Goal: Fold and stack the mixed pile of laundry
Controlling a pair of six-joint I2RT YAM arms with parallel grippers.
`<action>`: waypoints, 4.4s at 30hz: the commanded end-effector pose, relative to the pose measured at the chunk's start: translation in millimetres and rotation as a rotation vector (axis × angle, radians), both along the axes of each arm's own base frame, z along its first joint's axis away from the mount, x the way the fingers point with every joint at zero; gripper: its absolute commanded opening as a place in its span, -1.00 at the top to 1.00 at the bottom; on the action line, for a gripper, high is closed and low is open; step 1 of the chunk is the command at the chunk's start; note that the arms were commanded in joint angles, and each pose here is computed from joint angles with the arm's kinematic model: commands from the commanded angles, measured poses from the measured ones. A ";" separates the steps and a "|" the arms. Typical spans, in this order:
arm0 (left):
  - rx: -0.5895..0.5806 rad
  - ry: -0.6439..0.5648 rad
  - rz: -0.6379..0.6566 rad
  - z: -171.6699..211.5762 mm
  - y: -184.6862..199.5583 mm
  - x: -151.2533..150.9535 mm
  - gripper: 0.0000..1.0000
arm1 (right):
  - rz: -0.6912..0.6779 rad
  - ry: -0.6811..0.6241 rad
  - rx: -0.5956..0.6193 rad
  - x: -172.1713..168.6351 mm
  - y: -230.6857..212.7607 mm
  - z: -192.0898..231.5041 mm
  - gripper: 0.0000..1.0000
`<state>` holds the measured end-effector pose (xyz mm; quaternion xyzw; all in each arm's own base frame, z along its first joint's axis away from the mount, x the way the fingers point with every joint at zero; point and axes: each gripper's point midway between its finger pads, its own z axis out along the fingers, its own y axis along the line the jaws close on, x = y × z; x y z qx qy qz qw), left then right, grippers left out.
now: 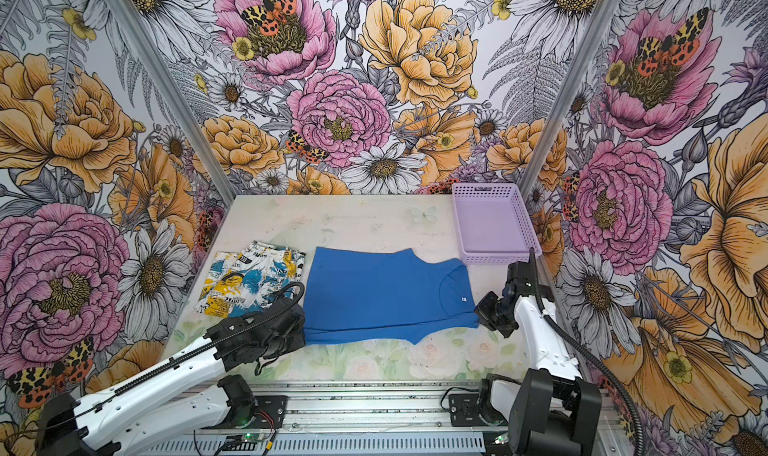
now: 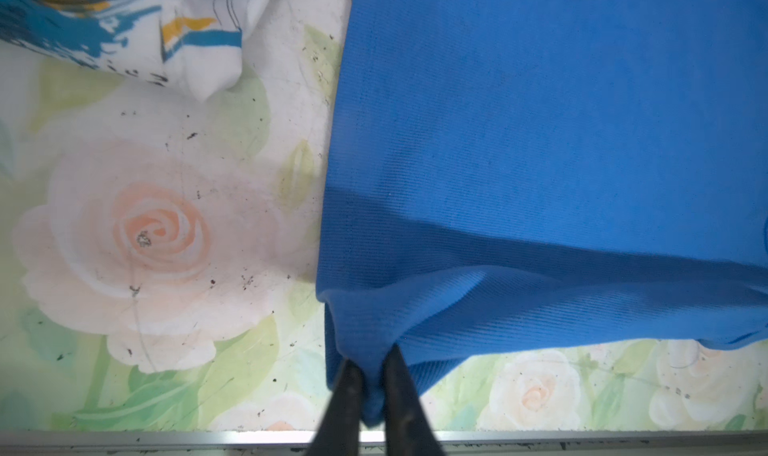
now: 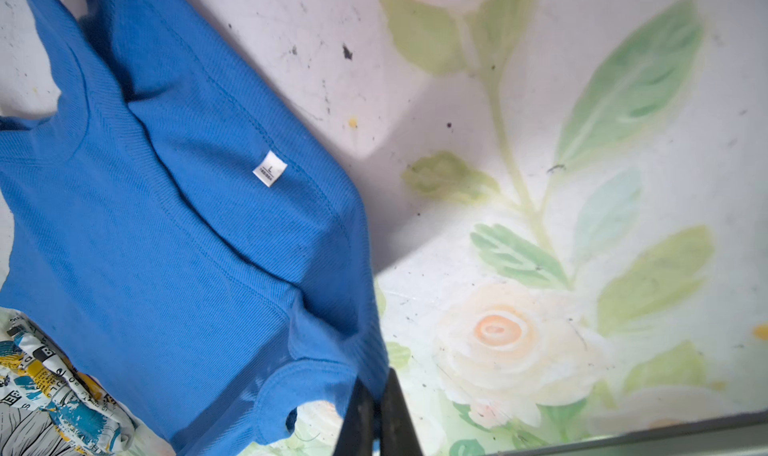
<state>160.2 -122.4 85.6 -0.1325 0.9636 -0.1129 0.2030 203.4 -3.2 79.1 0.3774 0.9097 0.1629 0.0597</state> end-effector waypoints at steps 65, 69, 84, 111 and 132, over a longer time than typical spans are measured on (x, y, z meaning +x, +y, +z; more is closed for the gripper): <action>-0.077 0.057 -0.069 -8.7 -12.3 -17.6 0.99 | 0.010 -0.063 -0.021 15.8 -6.6 16.8 1.00; -0.093 0.059 -0.090 0.2 -15.7 -24.3 1.00 | -0.004 -0.034 -0.010 3.4 -2.9 15.9 1.00; -0.053 0.124 -0.148 -12.4 -22.0 -39.8 0.95 | 0.005 -0.024 -0.053 17.0 -14.2 11.3 1.00; -0.079 0.097 -0.128 -8.1 -26.0 -17.3 0.94 | 0.351 -0.059 0.104 -2.6 123.4 -3.5 0.24; -0.084 0.096 -0.112 -11.9 -22.6 -20.6 0.95 | 0.514 -0.042 0.094 -27.4 182.7 -42.4 0.34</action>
